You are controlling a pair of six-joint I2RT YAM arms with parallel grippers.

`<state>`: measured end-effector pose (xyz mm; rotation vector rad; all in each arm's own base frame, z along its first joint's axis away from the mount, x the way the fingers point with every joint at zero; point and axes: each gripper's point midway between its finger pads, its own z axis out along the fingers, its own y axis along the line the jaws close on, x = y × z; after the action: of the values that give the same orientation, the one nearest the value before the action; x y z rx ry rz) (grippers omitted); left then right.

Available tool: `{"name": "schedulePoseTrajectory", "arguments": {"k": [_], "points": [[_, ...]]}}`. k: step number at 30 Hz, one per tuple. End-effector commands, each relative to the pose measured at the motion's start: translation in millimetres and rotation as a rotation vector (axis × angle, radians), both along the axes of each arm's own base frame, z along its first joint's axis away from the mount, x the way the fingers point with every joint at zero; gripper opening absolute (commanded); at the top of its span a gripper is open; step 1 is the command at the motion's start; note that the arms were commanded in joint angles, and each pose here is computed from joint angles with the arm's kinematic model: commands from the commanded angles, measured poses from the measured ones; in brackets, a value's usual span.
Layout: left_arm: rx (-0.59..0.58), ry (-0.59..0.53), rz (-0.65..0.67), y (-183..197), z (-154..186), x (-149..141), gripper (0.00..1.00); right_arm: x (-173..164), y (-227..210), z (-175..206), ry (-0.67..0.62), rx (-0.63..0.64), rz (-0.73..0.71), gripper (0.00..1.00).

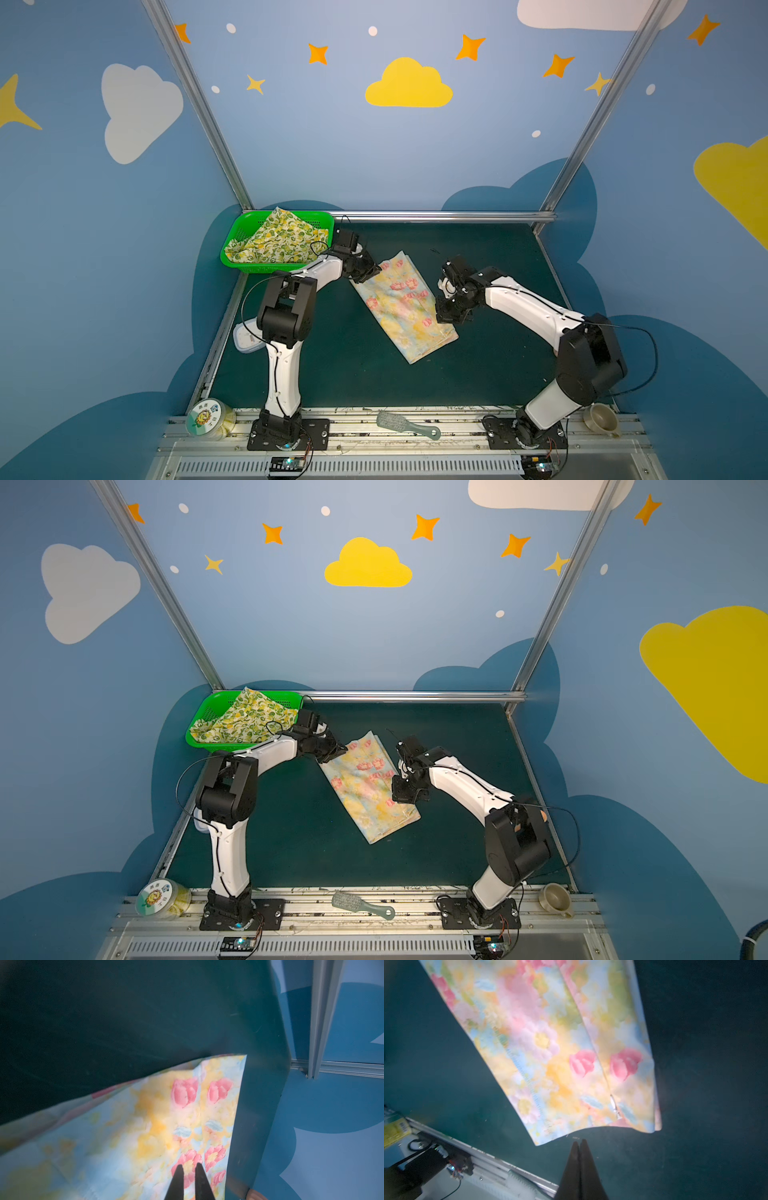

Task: Fold and stack skirts
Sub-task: Rotate the skirt at the center of the table.

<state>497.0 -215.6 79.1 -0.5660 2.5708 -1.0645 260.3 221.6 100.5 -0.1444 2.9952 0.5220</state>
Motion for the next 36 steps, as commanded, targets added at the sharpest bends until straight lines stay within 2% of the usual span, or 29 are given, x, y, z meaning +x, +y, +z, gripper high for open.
{"name": "schedulePoseTrajectory", "arguments": {"k": [1,13,23,36], "points": [[0.074,0.052,-0.038,7,-24,-5,0.14,-9,-6,-19,0.054,-0.004,-0.068,0.00],[0.147,0.128,-0.046,18,-59,-15,0.13,-8,-26,-71,0.141,-0.086,-0.141,0.00],[0.119,0.173,-0.004,21,-67,-30,0.11,18,-44,-96,0.172,-0.172,-0.148,0.00],[0.088,0.184,0.053,29,-61,-58,0.11,54,-61,-86,0.141,-0.221,-0.123,0.00]]}}
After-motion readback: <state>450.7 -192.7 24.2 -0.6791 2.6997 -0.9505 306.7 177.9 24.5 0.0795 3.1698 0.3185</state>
